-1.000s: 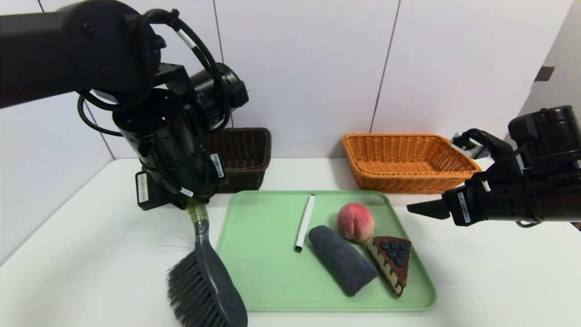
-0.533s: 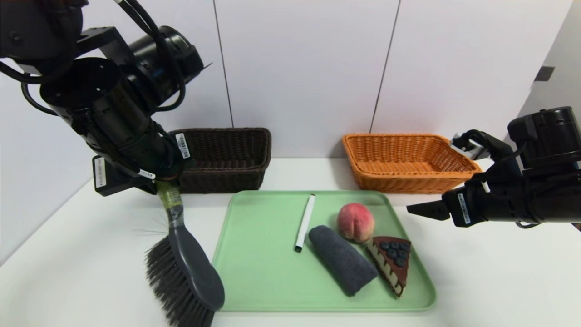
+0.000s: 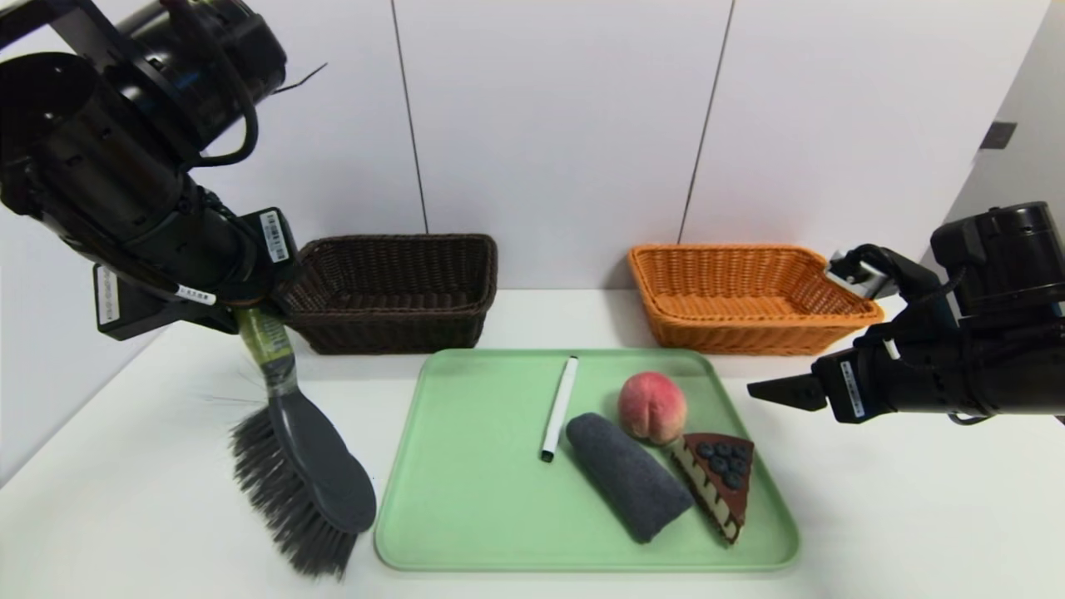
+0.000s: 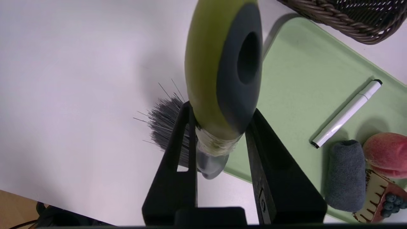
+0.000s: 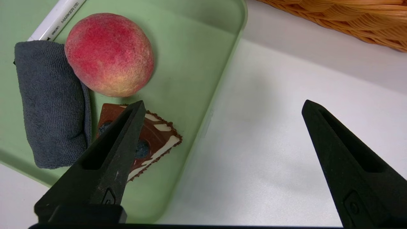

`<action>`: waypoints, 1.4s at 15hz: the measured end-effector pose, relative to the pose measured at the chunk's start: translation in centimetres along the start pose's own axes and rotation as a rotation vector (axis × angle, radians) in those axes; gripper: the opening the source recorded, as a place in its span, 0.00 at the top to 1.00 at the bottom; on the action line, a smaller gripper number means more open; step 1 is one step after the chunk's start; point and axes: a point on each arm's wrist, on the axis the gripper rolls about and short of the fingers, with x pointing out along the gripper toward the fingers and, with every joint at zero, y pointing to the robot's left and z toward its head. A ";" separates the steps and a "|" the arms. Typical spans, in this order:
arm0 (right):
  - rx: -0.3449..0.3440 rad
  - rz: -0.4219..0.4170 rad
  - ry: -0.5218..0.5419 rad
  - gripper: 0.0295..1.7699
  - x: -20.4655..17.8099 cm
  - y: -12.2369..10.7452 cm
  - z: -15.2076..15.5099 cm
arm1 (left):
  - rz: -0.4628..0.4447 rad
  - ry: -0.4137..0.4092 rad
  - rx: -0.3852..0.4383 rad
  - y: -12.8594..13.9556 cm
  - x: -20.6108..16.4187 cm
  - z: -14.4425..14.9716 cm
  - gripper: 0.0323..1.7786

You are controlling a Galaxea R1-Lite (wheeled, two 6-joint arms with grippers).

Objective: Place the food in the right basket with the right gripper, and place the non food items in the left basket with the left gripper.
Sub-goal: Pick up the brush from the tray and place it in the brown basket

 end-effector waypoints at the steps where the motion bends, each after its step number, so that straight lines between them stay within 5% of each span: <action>1: 0.000 0.001 0.001 0.04 0.0 0.0 -0.1 | -0.008 -0.010 0.004 0.3 -0.4 0.1 0.74; 15: 0.008 -0.005 0.018 0.04 -0.3 0.0 -0.9 | -0.085 -0.093 0.055 2.3 -3.9 0.2 0.74; 21: 0.008 -0.005 0.016 0.04 -0.3 0.0 -0.9 | -0.166 -0.193 0.179 2.8 -5.7 0.6 0.74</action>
